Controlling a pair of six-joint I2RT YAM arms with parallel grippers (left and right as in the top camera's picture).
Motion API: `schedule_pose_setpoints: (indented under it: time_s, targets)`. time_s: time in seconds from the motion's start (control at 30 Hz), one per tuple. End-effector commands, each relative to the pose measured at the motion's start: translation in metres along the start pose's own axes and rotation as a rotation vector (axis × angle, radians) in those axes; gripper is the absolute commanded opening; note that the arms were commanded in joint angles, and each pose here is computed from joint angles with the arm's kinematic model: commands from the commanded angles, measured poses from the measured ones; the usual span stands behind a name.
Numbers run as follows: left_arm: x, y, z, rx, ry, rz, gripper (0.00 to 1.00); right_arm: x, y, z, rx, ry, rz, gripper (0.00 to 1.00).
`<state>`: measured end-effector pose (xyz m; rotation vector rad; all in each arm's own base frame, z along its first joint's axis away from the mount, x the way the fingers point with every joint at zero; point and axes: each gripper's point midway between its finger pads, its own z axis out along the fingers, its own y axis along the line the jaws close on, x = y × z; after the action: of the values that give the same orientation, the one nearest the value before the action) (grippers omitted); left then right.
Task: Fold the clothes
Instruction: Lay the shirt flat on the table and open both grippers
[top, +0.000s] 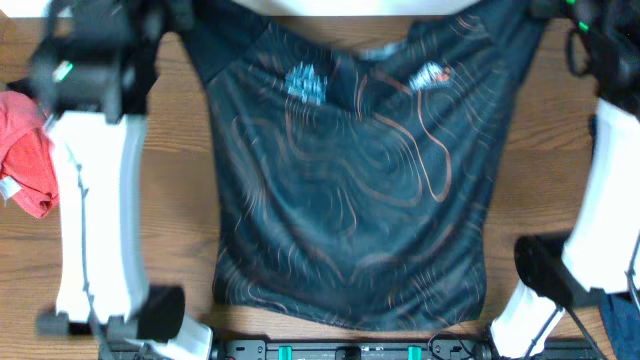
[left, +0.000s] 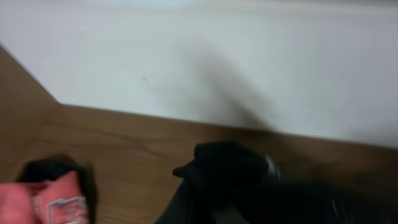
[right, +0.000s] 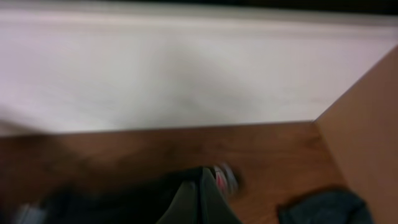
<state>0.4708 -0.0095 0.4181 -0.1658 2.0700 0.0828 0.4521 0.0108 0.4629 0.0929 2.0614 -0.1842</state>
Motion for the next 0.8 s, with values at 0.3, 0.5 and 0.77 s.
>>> schedule_pose_setpoints:
  time_s: [0.3, 0.5, 0.77]
  targets:
    - [0.082, -0.023, 0.137, 0.008, 0.234, 0.018, 0.06, 0.064, 0.014, 0.115, -0.038, 0.238, 0.011, 0.01]
    - [0.1, -0.025, 0.159, 0.0, 0.272, 0.009, 0.98, 0.099, 0.027, 0.155, -0.054, 0.337, -0.006, 0.99]
    - [0.112, -0.032, 0.156, 0.041, 0.324, 0.003, 0.98, 0.107, 0.035, 0.161, -0.077, 0.362, 0.013, 0.99]
